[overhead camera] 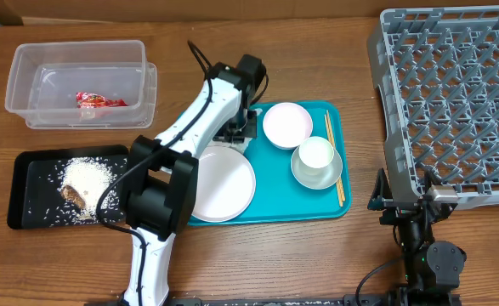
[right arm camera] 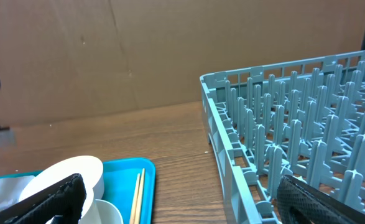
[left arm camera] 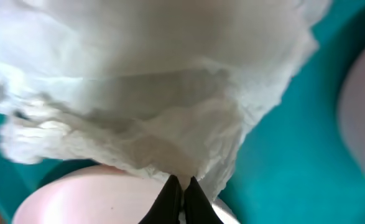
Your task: Sort waste into correct bins and load items into the dishwasher
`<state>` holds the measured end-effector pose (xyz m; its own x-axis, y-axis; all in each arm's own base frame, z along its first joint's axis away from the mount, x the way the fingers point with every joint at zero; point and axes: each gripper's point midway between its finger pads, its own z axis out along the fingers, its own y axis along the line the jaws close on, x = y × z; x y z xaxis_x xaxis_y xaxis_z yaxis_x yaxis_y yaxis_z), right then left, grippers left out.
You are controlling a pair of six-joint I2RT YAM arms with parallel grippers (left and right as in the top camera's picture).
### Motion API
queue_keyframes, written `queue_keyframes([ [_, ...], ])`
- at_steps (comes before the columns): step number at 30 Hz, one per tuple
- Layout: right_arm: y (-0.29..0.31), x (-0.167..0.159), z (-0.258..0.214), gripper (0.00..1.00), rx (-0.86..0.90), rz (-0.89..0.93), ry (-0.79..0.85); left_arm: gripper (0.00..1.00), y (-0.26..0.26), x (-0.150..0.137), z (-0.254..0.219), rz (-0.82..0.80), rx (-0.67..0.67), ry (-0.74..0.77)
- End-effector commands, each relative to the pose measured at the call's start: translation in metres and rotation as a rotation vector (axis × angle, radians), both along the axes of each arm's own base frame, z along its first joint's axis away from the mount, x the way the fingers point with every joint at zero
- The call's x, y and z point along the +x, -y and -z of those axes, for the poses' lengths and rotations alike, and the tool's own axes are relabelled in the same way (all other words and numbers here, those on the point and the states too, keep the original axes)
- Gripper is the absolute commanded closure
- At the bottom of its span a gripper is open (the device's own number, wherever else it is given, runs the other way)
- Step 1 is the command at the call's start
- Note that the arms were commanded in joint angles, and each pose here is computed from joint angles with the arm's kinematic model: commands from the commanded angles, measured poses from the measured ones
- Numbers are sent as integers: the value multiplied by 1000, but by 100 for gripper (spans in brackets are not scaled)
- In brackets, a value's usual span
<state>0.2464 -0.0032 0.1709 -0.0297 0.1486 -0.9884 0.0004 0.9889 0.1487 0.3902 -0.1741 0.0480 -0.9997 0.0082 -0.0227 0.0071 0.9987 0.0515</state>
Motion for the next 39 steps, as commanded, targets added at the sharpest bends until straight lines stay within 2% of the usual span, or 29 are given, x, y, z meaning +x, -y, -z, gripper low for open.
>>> queue_keyframes([
  [1, 3, 0, 1, 0, -4, 13, 6, 96, -1, 18, -32, -22, -21, 60],
  [9, 3, 0, 1, 0, -4, 13, 6, 96, -19, 37, -97, -82, -50, 130],
  [16, 3, 0, 1, 0, -4, 13, 6, 96, -66, 65, -138, -201, -79, 232],
  [21, 3, 0, 1, 0, -4, 13, 6, 96, -130, 90, -144, -377, -27, 320],
  [25, 3, 0, 1, 0, -3, 13, 6, 96, -184, 100, -148, -559, -3, 370],
  [28, 3, 0, 1, 0, -4, 13, 6, 96, -213, 105, -150, -639, -6, 399],
  [37, 3, 0, 1, 0, -3, 13, 6, 95, -285, 98, -152, -809, 18, 425],
  [39, 3, 0, 1, 0, -3, 13, 6, 90, -297, 97, -150, -832, 22, 429],
])
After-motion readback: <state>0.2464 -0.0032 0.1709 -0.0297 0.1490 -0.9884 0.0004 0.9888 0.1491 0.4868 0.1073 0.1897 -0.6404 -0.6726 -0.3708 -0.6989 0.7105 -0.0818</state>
